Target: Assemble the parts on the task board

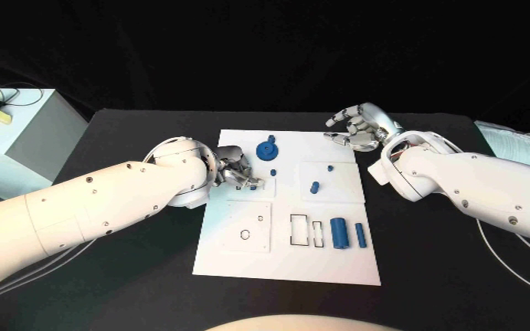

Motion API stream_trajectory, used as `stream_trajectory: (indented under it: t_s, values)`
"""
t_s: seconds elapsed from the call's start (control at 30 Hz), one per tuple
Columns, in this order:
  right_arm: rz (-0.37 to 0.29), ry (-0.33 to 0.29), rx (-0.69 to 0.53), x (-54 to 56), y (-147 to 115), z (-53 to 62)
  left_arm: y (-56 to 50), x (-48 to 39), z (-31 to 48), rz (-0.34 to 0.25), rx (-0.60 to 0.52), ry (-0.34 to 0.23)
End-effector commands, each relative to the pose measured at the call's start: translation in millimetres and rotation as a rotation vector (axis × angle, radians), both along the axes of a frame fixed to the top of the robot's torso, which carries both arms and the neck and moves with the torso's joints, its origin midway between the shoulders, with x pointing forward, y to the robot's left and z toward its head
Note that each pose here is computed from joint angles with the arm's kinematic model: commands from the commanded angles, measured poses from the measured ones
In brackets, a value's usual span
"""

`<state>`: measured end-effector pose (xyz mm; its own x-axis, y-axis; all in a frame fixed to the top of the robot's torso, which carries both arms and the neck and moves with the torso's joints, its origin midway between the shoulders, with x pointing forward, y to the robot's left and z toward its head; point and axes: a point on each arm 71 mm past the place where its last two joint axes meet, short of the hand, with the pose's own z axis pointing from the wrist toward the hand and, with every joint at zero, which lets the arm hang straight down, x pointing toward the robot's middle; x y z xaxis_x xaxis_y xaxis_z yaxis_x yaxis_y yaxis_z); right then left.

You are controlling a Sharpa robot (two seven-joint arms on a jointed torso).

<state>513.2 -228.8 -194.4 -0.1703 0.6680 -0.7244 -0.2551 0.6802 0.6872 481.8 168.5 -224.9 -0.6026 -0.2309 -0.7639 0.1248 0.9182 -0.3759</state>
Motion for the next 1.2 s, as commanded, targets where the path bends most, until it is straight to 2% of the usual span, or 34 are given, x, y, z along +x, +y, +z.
stream_trajectory:
  t_s: [0.03, 0.4, 0.57, 0.73, 0.87, 1.2]
  values:
    - [0.012, 0.003, -0.003, -0.7, 1, -0.6, -0.1, -2.9, -4.9, -0.001, 0.011, 0.024]
    - [0.012, 0.005, -0.002, -1.5, 0, -1.9, -1.0, -4.0, -2.4, 0.002, -0.007, 0.022]
    - [0.012, 0.005, -0.001, -1.7, 1, -2.0, -2.0, -4.4, 3.2, 0.007, -0.041, 0.033]
    - [0.011, 0.006, -0.001, -1.5, 0, -2.3, -3.4, -3.8, 14.1, -0.004, -0.074, 0.051]
    - [0.012, 0.006, -0.001, -1.6, 0, -2.9, -2.4, -2.4, 19.9, -0.009, -0.080, 0.051]
    - [0.010, 0.008, 0.000, -1.4, 0, -5.1, 3.5, 3.5, 29.6, 0.005, -0.124, 0.088]
